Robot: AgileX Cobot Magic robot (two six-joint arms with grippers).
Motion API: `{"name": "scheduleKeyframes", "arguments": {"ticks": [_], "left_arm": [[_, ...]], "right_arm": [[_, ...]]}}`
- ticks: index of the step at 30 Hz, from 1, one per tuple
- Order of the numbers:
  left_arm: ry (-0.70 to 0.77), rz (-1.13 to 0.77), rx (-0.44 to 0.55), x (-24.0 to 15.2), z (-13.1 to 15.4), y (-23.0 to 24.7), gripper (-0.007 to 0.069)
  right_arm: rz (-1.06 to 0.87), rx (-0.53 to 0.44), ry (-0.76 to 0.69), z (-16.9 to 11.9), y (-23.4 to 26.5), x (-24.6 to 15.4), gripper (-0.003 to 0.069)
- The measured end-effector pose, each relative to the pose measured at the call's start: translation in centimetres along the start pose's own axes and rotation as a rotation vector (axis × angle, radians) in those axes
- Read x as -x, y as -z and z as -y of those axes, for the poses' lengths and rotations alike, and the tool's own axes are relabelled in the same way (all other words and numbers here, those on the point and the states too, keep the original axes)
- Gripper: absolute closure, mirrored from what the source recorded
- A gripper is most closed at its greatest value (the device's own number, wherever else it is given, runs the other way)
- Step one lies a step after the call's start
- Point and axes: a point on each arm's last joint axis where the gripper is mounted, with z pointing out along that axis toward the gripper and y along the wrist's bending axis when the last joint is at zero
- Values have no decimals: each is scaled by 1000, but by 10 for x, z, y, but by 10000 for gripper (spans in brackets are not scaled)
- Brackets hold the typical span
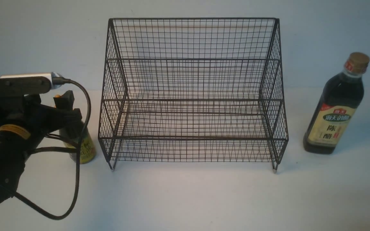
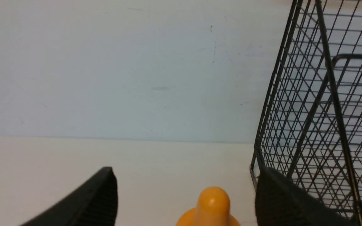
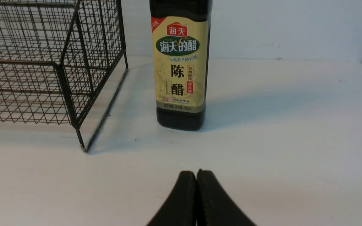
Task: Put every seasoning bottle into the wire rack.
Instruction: Use the left arm to grab the condiment bottle closest to it, then use the left arm to put the condiment bottle back on the shelf
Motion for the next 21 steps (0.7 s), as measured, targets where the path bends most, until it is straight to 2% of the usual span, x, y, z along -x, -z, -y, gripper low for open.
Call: {"name": "scheduleKeyframes", "arguments": {"ticks": [3, 5, 6, 8, 14, 18, 21], "left_arm": [[0, -19, -10, -5, 1, -6, 132], [1, -27, -10, -7, 1, -7, 207], [-1, -31, -11, -8, 1, -7, 308], [-5, -31, -12, -9, 1, -8, 364], [-8, -53, -13, 1, 2, 1, 357], [-24, -25, -20, 26, 4, 22, 357], [-39, 34, -29, 60, 7, 50, 357]], "right_arm": [[0, 0, 0, 0, 0, 0, 673], [0, 0, 0, 0, 0, 0, 673], [0, 0, 0, 0, 0, 0, 673], [0, 0, 0, 0, 0, 0, 673], [0, 0, 0, 0, 0, 0, 673], [0, 0, 0, 0, 0, 0, 673], [0, 0, 0, 0, 0, 0, 673]]}}
